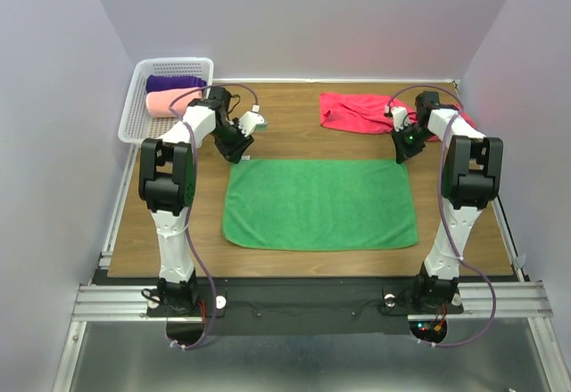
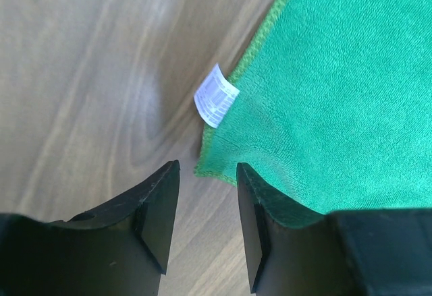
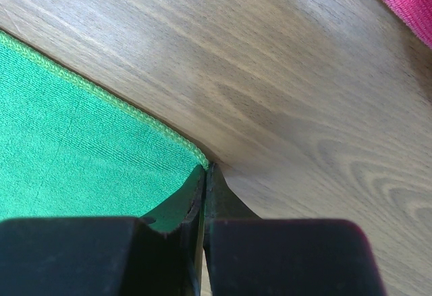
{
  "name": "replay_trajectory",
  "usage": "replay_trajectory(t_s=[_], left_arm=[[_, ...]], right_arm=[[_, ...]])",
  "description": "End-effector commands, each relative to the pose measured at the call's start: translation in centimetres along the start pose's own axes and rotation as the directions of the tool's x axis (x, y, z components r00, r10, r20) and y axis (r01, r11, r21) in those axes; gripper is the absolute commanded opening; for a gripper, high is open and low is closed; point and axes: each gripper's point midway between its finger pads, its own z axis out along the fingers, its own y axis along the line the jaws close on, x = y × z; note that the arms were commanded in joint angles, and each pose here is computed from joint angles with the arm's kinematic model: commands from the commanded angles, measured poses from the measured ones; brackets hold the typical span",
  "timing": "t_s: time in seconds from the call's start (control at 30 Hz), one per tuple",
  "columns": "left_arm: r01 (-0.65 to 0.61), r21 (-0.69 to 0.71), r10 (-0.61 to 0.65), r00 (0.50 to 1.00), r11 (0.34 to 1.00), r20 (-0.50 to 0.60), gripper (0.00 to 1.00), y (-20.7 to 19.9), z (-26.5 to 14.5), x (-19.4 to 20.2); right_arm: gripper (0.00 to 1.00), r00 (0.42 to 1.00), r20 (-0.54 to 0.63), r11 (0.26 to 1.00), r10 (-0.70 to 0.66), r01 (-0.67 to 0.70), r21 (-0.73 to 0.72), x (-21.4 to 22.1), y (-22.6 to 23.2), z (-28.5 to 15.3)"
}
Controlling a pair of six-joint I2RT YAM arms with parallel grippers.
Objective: Roll the towels
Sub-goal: Flatten the towel, then fold the towel
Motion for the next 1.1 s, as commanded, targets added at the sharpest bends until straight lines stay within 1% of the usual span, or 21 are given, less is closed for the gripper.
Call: replay_trajectory(t_s=[0.0,0.27,0.3,0.33,0.37,0.43,0.47,0.53,0.57,0.63,0.7,0.73,0.83,0.93,1.07], left_arm=[[-0.02,0.016,0.02,1.0,1.0,0.011,0.5,-0.2,-0.8,-0.8],[-0.013,0.031,0.014,0.999,0.999,-0.029,0.5,-0.4,0.2,0.4],[-0.008,0.02,0.009,1.0,1.0,-0.03,0.46,-0.1,0.5,0.4],[-0.006,0.025,0.007,1.0,1.0,-0.031,0.46,-0.2,0.5,0.5],[-0.004,0.032,0.005,0.999,0.999,-0.034,0.39,-0.3,0.7,0.6],[-0.006,0.028,0.006,1.0,1.0,-0.023,0.31,-0.1,0.9,0.4],[-0.003,0.02,0.004,1.0,1.0,-0.016,0.23,0.1,0.7,0.2],[0.001,0.011,-0.001,1.0,1.0,0.0,0.15,0.4,0.4,-0.4],[0.007,0.012,-0.007,1.0,1.0,0.0,0.08,0.5,0.3,-0.4],[0.008,0.0,-0.008,1.0,1.0,0.016,0.0,0.9,-0.6,-0.9],[0.013,-0.027,-0.012,1.0,1.0,0.022,0.0,1.8,-1.2,-1.0],[0.009,-0.041,-0.008,1.0,0.999,0.025,0.0,2.2,-1.7,-1.4],[0.014,-0.081,-0.012,0.999,0.997,0.031,0.0,3.8,-2.8,-1.7],[0.017,-0.115,-0.012,0.999,0.993,0.045,0.0,5.2,-3.7,-2.1],[0.008,-0.161,0.005,0.997,0.987,0.082,0.0,6.6,-5.4,-3.2]], right_arm=[[0.01,1.0,-0.013,1.0,0.005,-0.005,-0.029,0.3,0.8,-0.1],[0.01,1.0,-0.015,1.0,-0.003,0.003,-0.025,0.3,0.8,-0.2],[0.01,1.0,-0.018,0.999,-0.002,0.001,-0.033,0.5,1.0,-0.2],[0.01,1.0,-0.018,0.999,-0.002,0.001,-0.033,0.5,0.9,-0.1],[0.01,1.0,-0.021,0.999,0.002,-0.003,-0.035,0.6,1.0,0.0],[0.01,1.0,-0.013,0.999,0.006,-0.007,-0.037,0.4,1.0,-0.1],[0.01,1.0,-0.005,0.999,0.007,-0.007,-0.034,0.1,0.9,-0.2],[0.01,1.0,0.013,0.999,0.017,-0.016,-0.038,-0.5,0.8,-0.4],[0.01,1.0,0.021,0.999,0.022,-0.021,-0.037,-0.7,0.6,-0.4],[0.01,0.998,0.049,1.0,0.026,-0.026,-0.016,-1.9,-0.3,-1.0],[0.01,0.996,0.074,0.999,0.043,-0.043,-0.001,-2.8,-1.1,-1.5],[0.01,0.994,0.101,0.999,0.038,-0.04,0.018,-3.9,-1.8,-2.2],[0.01,0.99,0.133,0.998,0.034,-0.041,0.048,-5.3,-3.0,-2.9],[0.01,0.989,0.142,0.997,0.031,-0.04,0.065,-6.0,-3.7,-3.1],[0.01,0.982,0.188,0.994,0.027,-0.047,0.1,-7.4,-5.4,-4.6]])
